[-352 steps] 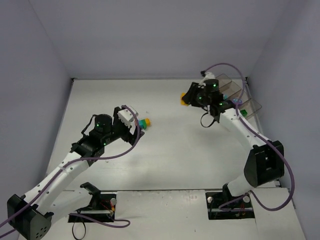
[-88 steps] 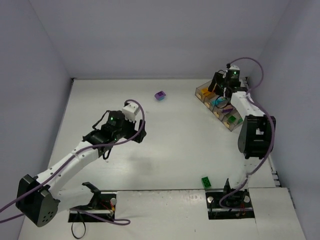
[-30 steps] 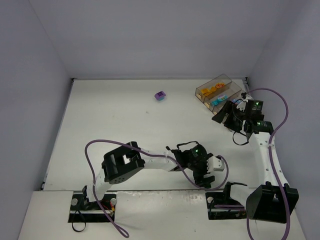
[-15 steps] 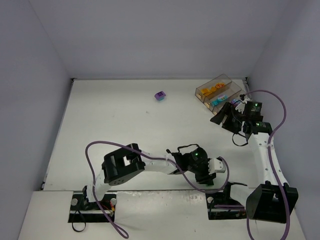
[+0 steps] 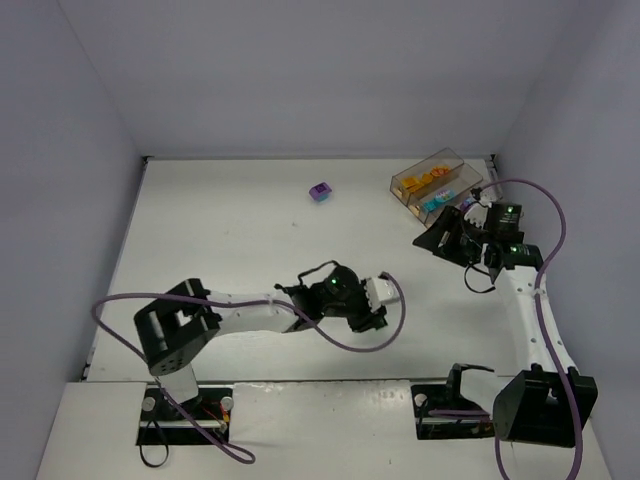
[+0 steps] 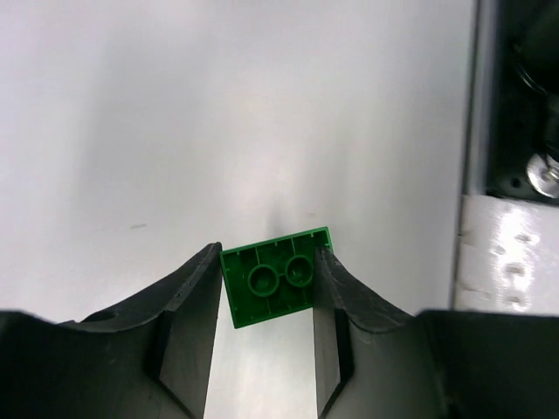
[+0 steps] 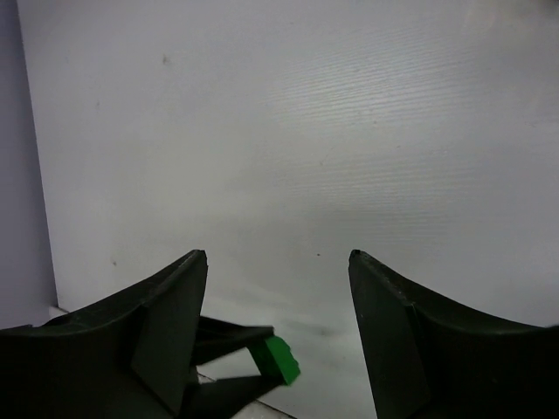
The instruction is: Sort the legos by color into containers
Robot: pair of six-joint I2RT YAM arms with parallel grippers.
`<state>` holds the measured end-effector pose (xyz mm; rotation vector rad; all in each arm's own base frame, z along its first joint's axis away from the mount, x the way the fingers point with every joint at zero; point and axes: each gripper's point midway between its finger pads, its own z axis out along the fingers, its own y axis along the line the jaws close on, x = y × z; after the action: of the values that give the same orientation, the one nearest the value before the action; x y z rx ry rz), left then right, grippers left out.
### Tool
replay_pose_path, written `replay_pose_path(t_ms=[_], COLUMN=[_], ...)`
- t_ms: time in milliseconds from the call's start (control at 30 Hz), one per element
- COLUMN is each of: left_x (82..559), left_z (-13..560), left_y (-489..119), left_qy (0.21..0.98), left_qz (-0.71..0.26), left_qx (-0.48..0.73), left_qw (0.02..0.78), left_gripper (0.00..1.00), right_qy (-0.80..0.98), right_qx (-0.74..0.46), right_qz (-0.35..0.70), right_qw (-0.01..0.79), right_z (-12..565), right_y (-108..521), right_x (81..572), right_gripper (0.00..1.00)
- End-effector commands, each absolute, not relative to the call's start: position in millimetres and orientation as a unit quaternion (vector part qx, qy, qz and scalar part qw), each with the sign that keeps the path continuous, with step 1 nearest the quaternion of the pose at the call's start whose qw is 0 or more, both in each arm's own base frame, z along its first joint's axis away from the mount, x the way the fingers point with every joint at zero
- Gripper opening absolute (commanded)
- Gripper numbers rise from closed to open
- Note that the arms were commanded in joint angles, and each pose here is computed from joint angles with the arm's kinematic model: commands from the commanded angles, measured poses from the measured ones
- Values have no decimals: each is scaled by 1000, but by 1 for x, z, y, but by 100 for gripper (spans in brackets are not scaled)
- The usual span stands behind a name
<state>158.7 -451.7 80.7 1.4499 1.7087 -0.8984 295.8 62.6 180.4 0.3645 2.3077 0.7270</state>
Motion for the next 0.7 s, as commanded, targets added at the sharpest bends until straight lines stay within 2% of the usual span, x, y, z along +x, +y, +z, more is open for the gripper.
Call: replay_pose_path(t_ms=[0, 200, 400, 667], left_x=[209, 237, 234, 233], left_z=[179, 224, 260, 270], left_y=[-445, -407, -389, -381], left_qy=[613, 598, 565, 559], left_qz=[-363, -354, -351, -340], left_qx=[502, 480, 492, 491], left_qw=[490, 536, 562, 576], left_gripper=[9, 9, 9, 9], right_qy=[870, 851, 837, 817], right_qx=[62, -30, -91, -142], right_qz=[343, 408, 443, 482], right_qw=[350, 328, 309, 285], right_z=[201, 219, 231, 245], right_y=[94, 138, 171, 201], right_x=[295, 283, 279, 270], right_gripper=[62, 53, 53, 53])
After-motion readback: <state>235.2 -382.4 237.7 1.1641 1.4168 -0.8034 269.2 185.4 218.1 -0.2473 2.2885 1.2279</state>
